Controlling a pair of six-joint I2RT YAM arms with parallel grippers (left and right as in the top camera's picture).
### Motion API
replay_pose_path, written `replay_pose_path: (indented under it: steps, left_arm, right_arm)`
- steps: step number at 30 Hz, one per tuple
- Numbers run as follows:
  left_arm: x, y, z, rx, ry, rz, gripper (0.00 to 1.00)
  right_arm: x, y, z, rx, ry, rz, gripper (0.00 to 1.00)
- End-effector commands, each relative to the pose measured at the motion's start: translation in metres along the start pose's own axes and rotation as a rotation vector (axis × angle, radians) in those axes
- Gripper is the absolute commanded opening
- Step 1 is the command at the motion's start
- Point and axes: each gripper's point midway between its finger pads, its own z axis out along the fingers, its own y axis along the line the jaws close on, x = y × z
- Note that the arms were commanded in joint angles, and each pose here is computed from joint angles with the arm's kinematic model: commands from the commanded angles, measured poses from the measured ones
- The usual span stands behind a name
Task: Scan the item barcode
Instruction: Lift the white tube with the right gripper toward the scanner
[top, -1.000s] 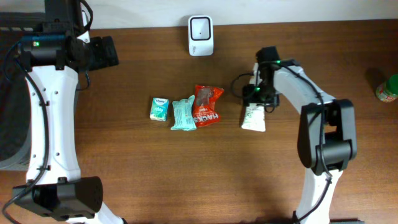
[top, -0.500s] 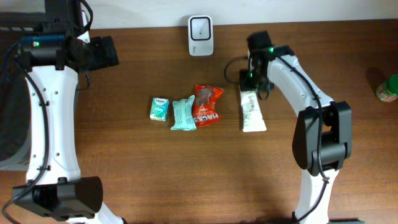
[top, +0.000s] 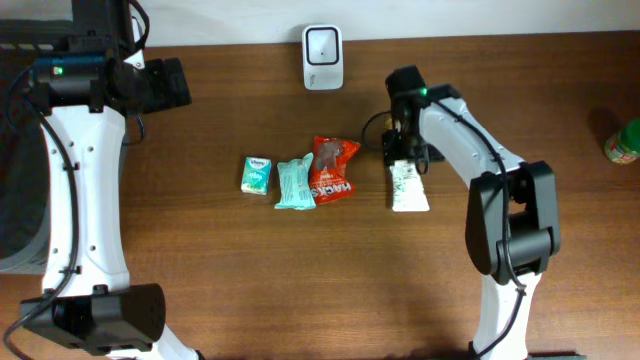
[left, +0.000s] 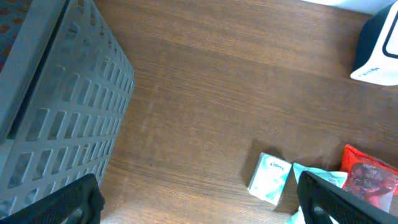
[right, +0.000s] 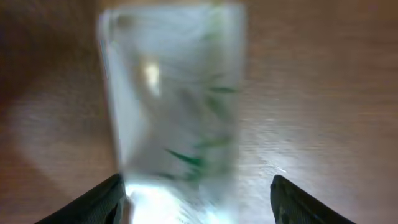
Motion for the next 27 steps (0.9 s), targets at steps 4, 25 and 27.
replay_pose_path:
  steps: [4, 25, 27]
  left_arm:
    - [-0.003, 0.000, -0.005, -0.003, -0.015, -0.012, 0.99]
    - [-0.004, 0.002, -0.004, -0.005, -0.015, -0.014, 0.99]
    - [-0.004, 0.002, -0.004, -0.005, -0.015, -0.014, 0.99]
  right_arm:
    - [0.011, 0.016, 0.012, -0.006, 0.000, -0.030, 0.73]
    - [-0.113, 0.050, -0.111, -0.194, -0.407, 0.001, 0.18]
    - [-0.114, 0.045, -0.112, -0.168, -0.414, 0.008, 0.30]
